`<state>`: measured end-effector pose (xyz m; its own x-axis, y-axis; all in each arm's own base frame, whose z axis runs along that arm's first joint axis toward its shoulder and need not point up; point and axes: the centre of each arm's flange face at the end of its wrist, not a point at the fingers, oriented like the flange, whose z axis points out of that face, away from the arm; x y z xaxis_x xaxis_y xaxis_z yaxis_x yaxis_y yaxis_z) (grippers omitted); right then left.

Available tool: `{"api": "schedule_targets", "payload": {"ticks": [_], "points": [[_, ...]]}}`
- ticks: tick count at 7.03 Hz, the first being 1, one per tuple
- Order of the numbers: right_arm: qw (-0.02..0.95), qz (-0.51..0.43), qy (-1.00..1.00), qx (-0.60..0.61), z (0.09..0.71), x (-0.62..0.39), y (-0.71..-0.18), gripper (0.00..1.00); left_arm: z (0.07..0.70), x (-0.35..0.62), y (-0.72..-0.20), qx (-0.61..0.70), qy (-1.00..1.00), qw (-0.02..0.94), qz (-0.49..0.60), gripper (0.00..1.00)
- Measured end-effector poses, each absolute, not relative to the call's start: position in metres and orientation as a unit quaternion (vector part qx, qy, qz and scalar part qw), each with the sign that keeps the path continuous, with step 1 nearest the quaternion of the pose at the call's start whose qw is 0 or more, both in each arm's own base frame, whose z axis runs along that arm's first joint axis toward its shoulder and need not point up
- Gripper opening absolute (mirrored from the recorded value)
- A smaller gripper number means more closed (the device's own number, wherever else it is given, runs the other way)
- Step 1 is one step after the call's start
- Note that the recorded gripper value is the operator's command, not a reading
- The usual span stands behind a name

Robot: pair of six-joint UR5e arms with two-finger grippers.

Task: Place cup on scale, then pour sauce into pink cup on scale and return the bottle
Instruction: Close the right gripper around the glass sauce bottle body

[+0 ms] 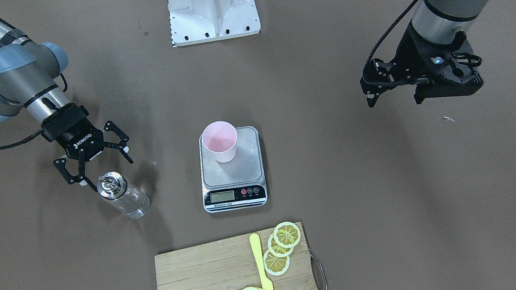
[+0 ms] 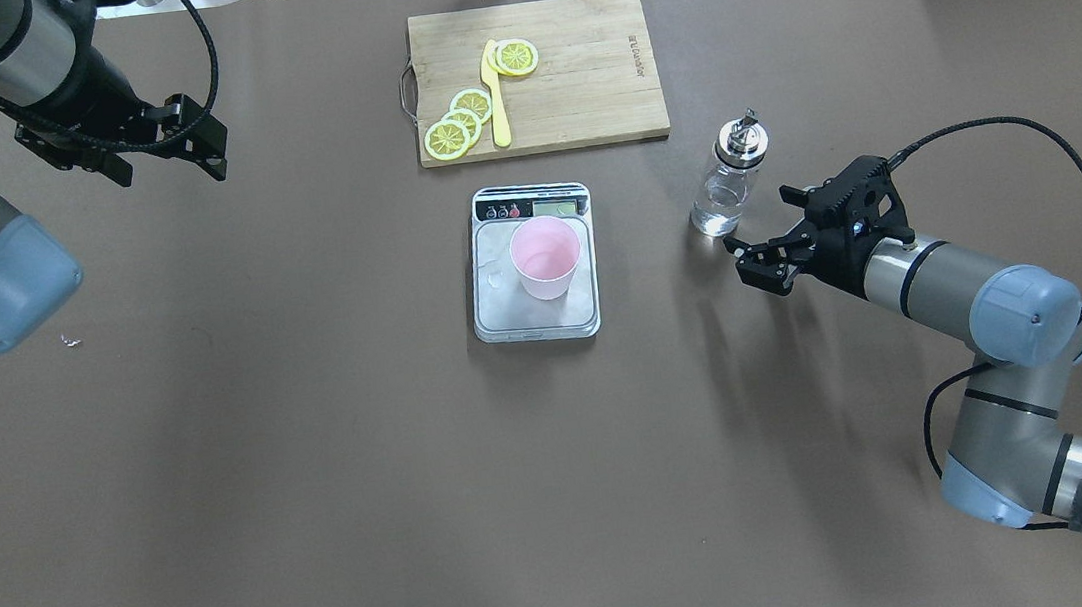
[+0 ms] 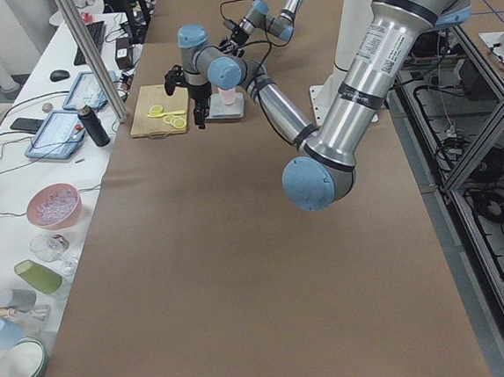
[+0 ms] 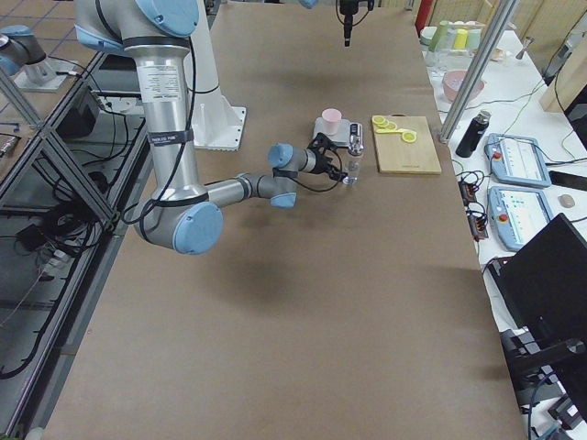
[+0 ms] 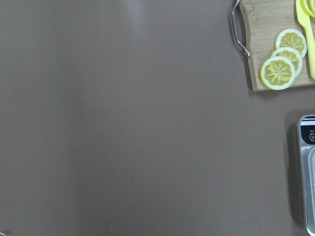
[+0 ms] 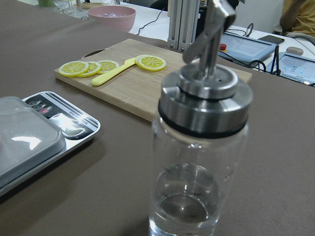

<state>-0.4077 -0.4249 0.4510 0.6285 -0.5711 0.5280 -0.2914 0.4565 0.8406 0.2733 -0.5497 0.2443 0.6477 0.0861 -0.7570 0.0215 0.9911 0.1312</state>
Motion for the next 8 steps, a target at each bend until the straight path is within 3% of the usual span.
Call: {"api": "schedule_targets", "payload": {"ticks": [8], "points": [[0.738,-0.075,-0.412,0.529,0.455,-0.424,-0.440,0.99,0.243,0.273,-0.549,0.065,0.420,0.905,0.018,0.97]]}}
